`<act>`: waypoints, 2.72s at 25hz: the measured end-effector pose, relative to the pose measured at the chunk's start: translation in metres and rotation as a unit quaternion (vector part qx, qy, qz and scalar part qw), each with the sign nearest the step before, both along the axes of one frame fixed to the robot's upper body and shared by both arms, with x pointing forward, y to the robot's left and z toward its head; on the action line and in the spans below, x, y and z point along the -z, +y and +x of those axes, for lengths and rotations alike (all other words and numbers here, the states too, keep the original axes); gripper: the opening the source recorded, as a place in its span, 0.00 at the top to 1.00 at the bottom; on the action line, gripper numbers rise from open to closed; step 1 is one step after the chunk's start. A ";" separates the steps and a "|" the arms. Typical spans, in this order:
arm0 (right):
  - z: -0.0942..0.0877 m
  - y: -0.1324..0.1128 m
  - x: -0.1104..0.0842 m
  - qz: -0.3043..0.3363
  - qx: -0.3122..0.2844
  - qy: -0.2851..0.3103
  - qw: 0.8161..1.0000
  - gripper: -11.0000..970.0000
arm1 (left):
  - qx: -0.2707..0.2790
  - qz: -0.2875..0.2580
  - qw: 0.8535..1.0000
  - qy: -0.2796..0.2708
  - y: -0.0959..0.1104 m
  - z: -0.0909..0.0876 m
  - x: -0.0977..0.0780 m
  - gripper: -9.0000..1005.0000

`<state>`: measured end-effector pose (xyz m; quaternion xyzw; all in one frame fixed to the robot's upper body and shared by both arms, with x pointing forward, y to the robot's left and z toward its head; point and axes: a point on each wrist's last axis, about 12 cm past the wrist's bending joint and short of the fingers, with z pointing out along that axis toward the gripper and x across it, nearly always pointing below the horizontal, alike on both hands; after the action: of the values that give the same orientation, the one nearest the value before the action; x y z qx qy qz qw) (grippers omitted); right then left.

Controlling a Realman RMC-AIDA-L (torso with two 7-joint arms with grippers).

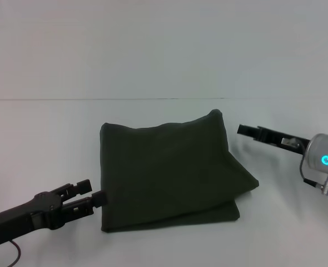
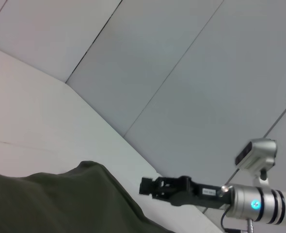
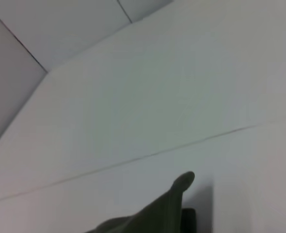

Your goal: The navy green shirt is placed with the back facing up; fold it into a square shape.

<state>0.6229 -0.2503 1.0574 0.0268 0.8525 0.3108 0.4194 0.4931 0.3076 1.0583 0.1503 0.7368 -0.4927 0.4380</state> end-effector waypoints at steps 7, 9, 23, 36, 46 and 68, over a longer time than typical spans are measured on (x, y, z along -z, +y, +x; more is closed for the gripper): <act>-0.013 0.013 -0.014 0.024 -0.108 -0.066 0.992 0.59 | 0.001 -0.003 1.000 0.002 -0.001 0.000 -0.001 0.08; -0.016 0.021 -0.010 0.010 -0.130 -0.059 0.990 0.59 | 0.002 -0.003 1.000 0.003 -0.001 0.001 -0.001 0.08; -0.030 0.006 0.024 -0.029 -0.084 0.002 0.996 0.54 | 0.001 -0.006 1.000 0.006 -0.001 0.001 -0.001 0.08; -0.067 -0.019 -0.006 -0.002 -0.200 -0.137 0.970 0.49 | -0.015 -0.028 0.998 0.048 0.005 0.021 -0.014 0.08; -0.102 -0.018 -0.002 -0.055 -0.301 -0.258 0.916 0.45 | 0.076 0.097 0.992 -0.009 0.014 0.031 -0.027 0.08; -0.123 -0.010 0.045 -0.125 -0.297 -0.238 0.916 0.03 | 0.030 0.211 0.975 -0.068 0.008 -0.003 0.030 0.08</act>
<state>0.5003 -0.2601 1.0126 -0.3554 0.7276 0.3097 0.4984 0.4904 0.3152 1.0283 0.2945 0.7875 -0.3277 0.4309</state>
